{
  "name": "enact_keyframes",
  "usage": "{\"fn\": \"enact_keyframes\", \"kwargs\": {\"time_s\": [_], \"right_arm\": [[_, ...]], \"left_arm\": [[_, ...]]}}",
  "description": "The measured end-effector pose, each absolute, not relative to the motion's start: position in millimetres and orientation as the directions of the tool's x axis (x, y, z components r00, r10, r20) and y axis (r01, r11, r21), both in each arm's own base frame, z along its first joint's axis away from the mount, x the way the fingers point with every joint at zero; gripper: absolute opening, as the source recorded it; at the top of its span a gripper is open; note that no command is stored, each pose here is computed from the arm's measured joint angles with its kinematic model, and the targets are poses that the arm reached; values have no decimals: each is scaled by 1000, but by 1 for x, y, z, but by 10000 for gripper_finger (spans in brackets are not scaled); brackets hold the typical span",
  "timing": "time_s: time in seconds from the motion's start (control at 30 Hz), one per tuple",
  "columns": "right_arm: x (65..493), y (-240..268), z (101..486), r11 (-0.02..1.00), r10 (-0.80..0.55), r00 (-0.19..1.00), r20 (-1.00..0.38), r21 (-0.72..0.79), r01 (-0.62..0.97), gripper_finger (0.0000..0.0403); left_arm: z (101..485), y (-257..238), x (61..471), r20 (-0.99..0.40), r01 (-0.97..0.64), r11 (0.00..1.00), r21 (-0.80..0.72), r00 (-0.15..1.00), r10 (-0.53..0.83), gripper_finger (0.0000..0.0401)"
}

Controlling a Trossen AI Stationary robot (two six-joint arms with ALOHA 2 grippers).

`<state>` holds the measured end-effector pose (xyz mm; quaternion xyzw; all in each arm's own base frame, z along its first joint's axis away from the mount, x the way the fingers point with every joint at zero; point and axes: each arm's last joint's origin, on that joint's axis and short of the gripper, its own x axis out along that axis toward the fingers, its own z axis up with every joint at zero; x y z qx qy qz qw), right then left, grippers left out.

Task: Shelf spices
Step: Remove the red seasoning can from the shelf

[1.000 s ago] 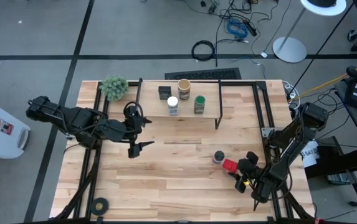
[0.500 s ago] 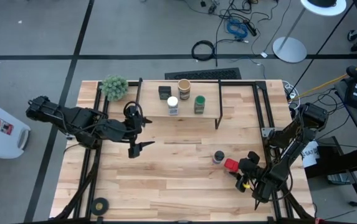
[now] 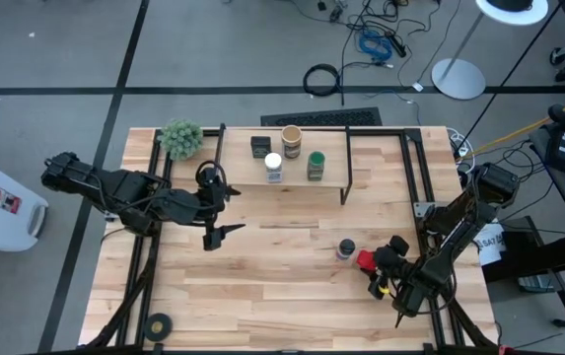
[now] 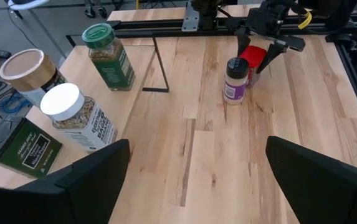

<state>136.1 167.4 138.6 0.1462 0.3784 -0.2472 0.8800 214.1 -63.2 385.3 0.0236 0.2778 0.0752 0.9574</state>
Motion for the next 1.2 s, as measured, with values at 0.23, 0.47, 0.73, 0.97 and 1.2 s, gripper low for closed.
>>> {"fn": "enact_keyframes", "kwargs": {"time_s": [0.23,0.47,0.73,0.97,1.2], "right_arm": [[140,164,139,848,-345,596,-725,31,530,253],[145,168,146,869,-341,603,-721,3,494,253],[154,182,186,872,-360,577,-734,-43,488,254],[153,190,206,888,-305,499,-811,-53,456,254],[139,192,198,871,-316,465,-827,-59,488,254]], "left_arm": [[385,-63,214,-529,-131,988,87,834,157,386],[383,-65,218,-538,-129,987,92,828,159,386],[376,-68,226,-563,-122,987,106,811,161,386],[371,-70,232,-578,-116,987,113,800,160,386],[371,-70,232,-579,-104,986,128,800,159,386]]}}
